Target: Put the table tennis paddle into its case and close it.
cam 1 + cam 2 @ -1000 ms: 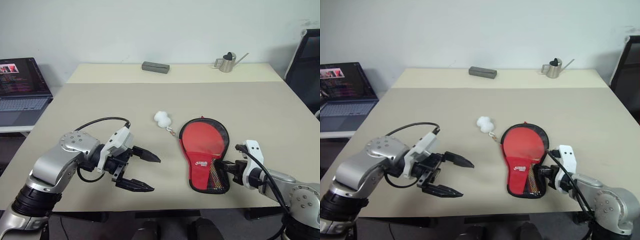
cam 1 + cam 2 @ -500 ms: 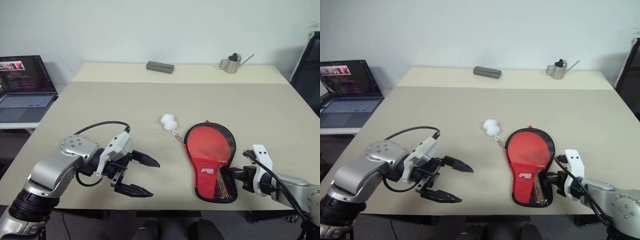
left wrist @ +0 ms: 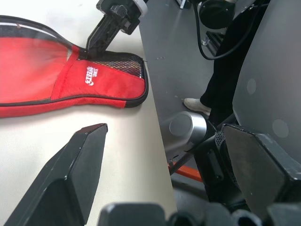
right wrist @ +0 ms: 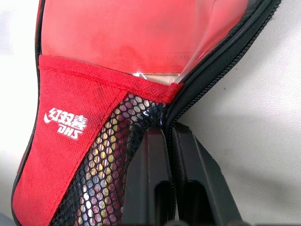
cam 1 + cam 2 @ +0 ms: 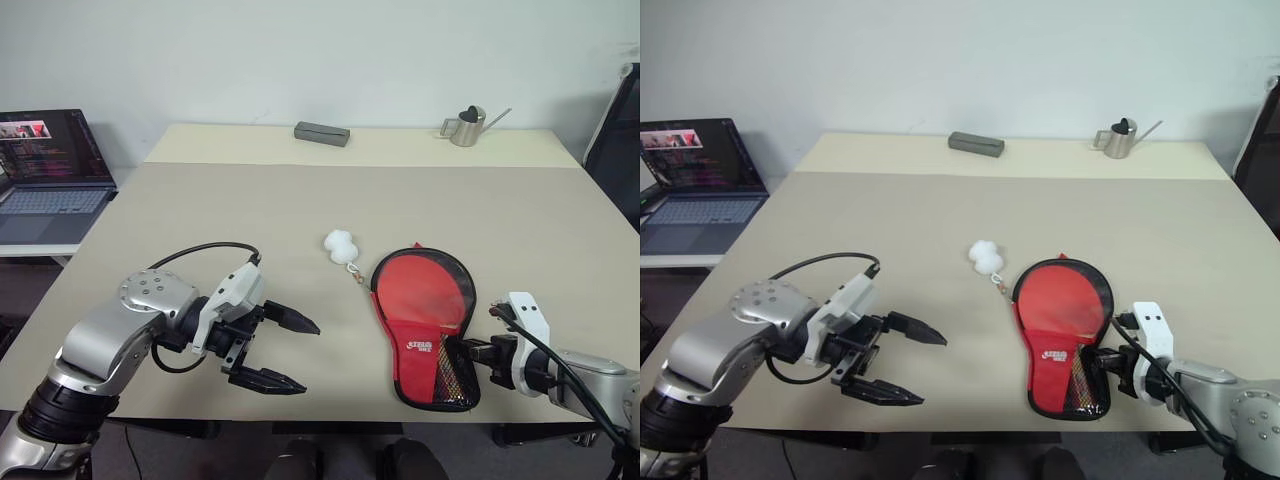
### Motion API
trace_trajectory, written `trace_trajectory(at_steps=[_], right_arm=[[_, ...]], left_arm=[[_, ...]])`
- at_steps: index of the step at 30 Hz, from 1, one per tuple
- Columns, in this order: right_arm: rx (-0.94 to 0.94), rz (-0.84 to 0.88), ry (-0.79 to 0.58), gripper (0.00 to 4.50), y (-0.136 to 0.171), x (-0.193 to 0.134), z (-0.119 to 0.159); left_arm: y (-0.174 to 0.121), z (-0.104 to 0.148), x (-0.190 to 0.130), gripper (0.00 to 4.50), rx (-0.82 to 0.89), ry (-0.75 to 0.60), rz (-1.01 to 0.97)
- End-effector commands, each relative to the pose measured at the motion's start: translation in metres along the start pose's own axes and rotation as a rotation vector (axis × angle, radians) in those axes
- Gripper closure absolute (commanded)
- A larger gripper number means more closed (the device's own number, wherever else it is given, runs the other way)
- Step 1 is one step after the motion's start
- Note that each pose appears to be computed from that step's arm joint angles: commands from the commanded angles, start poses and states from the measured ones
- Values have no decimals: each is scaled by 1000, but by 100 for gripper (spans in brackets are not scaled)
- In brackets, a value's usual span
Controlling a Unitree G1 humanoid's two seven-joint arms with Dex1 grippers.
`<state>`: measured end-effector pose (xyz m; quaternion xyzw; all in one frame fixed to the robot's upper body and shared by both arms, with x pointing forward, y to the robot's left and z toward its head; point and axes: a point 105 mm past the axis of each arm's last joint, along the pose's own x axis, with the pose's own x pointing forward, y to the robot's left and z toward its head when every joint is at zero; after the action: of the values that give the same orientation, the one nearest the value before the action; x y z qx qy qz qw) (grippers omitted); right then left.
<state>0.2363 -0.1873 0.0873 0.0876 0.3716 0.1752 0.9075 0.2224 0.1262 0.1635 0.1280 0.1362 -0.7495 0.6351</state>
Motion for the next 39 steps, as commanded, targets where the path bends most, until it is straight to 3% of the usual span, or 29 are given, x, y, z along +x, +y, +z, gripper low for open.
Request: trace_trajectory(at_steps=[1, 10, 11, 19, 24, 29, 31, 34, 39], right_arm=[[21, -37, 64, 449, -9, -1, -13], [42, -34, 39, 449, -8, -5, -15], [40, -29, 37, 400, -7, -5, -15], [38, -14, 8, 169, -5, -8, -9], [19, -9, -116, 13, -2, -9, 15], [-100, 130, -188, 6, 25, -12, 32], [-160, 109, -192, 6, 23, -12, 35], [-264, 85, -302, 6, 23, -14, 55], [-415, 235, -457, 6, 60, -5, 84]], left_arm=[[-2, 5, -2, 23, 34, -3, -2], [-3, 2, -3, 23, 31, -4, 5], [-3, 2, -3, 23, 31, -5, 4], [-3, 2, 0, 23, 31, -9, -5], [-3, 2, 0, 23, 30, -12, -2], [-2, 1, -1, 23, 28, -13, 2], [-2, 1, 0, 23, 28, -14, 2], [-1, 1, 0, 23, 28, -20, 9], [18, 6, -6, 23, 41, -53, 121]])
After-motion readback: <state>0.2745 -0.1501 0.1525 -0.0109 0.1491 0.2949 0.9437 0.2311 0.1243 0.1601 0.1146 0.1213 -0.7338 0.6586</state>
